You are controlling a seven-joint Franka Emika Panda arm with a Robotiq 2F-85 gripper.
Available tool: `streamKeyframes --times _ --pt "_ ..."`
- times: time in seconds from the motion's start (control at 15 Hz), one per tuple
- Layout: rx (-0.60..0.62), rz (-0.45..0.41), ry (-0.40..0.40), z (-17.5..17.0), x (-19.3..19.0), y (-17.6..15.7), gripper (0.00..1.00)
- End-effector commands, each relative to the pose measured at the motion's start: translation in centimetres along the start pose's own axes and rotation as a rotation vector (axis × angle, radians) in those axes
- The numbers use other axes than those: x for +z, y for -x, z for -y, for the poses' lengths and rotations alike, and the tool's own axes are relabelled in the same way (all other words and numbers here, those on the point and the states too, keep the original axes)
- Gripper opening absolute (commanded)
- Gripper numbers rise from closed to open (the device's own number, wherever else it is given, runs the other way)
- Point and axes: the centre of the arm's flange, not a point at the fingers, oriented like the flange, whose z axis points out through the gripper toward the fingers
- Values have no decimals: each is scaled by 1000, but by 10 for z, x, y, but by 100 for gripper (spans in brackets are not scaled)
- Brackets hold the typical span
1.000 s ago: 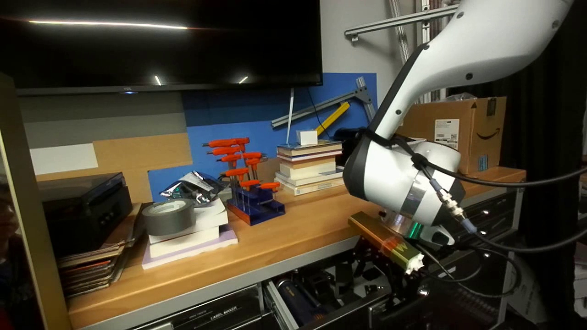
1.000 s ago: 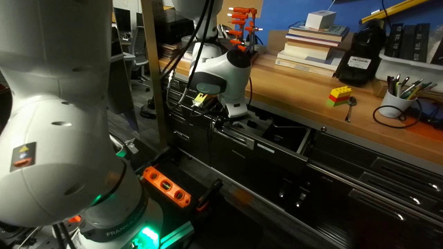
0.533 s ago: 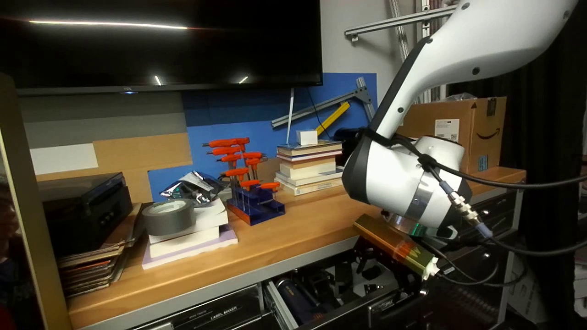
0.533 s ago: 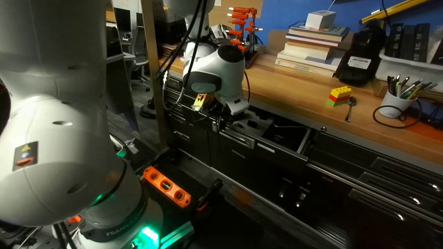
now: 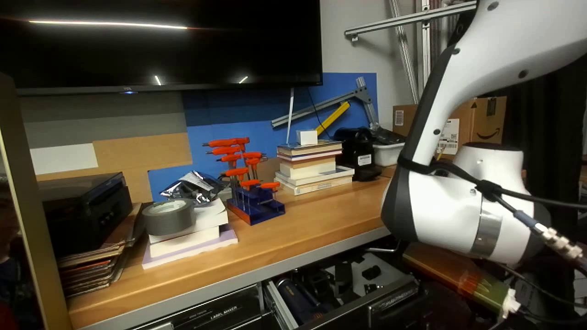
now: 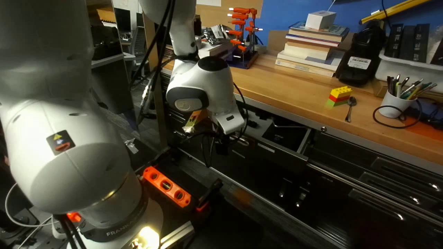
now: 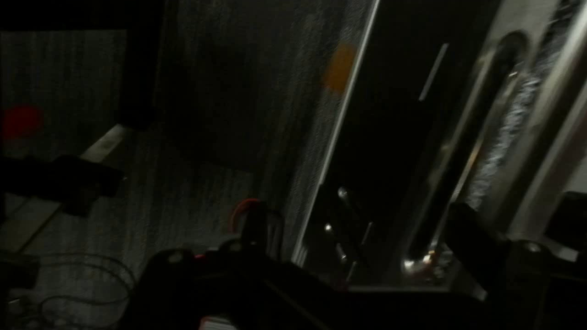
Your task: Put the black objects in the drawer and close it
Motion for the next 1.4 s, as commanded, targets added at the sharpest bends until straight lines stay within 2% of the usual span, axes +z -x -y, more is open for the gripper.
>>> streamKeyframes --times 0.0,0.13,0.27,0.47,0.6,0.87,1.33 --pt "39 -61 157 -9 -14 -3 100" --pt "42 -46 225 -22 6 -3 100" --pt "27 -19 262 -30 23 -1 100" --pt "12 16 236 -24 35 5 100" --pt "15 34 180 -16 39 9 100" --pt "25 70 98 19 44 14 100" --pt "-36 138 72 85 78 40 100"
